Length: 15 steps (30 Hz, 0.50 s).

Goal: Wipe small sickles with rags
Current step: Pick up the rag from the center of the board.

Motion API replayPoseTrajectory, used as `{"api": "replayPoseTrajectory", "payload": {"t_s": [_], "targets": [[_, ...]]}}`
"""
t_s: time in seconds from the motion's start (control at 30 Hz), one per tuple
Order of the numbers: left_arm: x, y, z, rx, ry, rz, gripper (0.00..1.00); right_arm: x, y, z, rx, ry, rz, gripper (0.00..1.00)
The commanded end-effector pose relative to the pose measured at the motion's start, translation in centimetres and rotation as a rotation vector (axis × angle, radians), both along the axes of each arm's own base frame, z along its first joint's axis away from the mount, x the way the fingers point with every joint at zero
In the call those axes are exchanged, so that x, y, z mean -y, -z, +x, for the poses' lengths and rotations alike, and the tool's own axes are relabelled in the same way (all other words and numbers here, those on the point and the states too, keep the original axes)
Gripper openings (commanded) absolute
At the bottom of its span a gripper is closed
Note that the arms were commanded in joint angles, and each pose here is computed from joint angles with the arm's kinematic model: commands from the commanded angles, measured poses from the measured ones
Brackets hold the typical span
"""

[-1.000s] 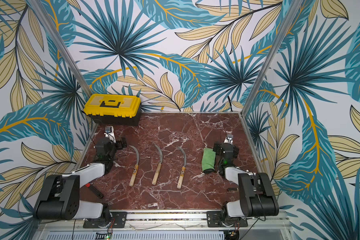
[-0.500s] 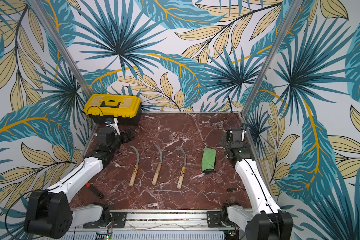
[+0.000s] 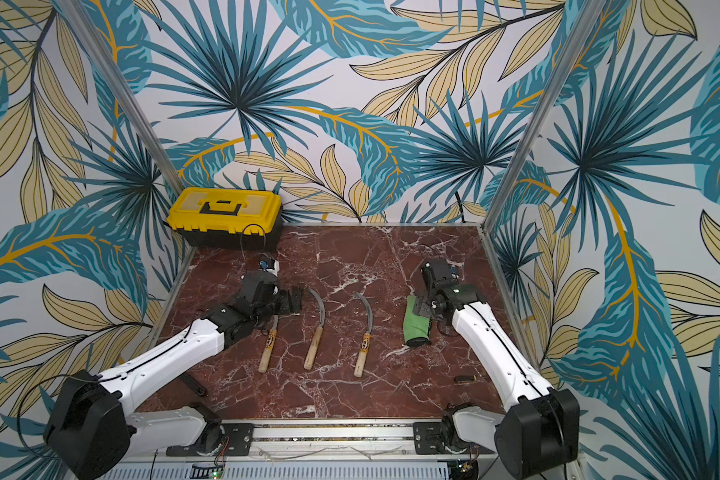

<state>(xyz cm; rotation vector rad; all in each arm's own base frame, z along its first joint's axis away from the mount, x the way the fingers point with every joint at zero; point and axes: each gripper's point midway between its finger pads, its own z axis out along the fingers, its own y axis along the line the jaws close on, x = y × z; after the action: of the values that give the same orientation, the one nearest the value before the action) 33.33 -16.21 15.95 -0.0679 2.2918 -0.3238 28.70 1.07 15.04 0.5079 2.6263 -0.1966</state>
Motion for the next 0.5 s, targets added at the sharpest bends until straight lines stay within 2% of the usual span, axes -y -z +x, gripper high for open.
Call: {"api": "replayPoseTrajectory", "payload": {"t_s": [0.0, 0.13, 0.47], "targets": [[0.6, 0.2, -1.3, -0.055, -0.010, 0.002, 1.00, -1.1, 1.9, -0.6, -0.095, -0.011, 0.043, 0.89], [2.5, 1.0, -2.6, -0.084, 0.042, 0.014, 1.00, -1.4, 3.6, -0.1, -0.150, -0.019, 0.043, 0.83], [7.1, 3.0, -5.0, -0.150, 0.165, 0.045, 1.00, -2.5, 5.9, 1.9, -0.209, -0.058, 0.060, 0.79]]}}
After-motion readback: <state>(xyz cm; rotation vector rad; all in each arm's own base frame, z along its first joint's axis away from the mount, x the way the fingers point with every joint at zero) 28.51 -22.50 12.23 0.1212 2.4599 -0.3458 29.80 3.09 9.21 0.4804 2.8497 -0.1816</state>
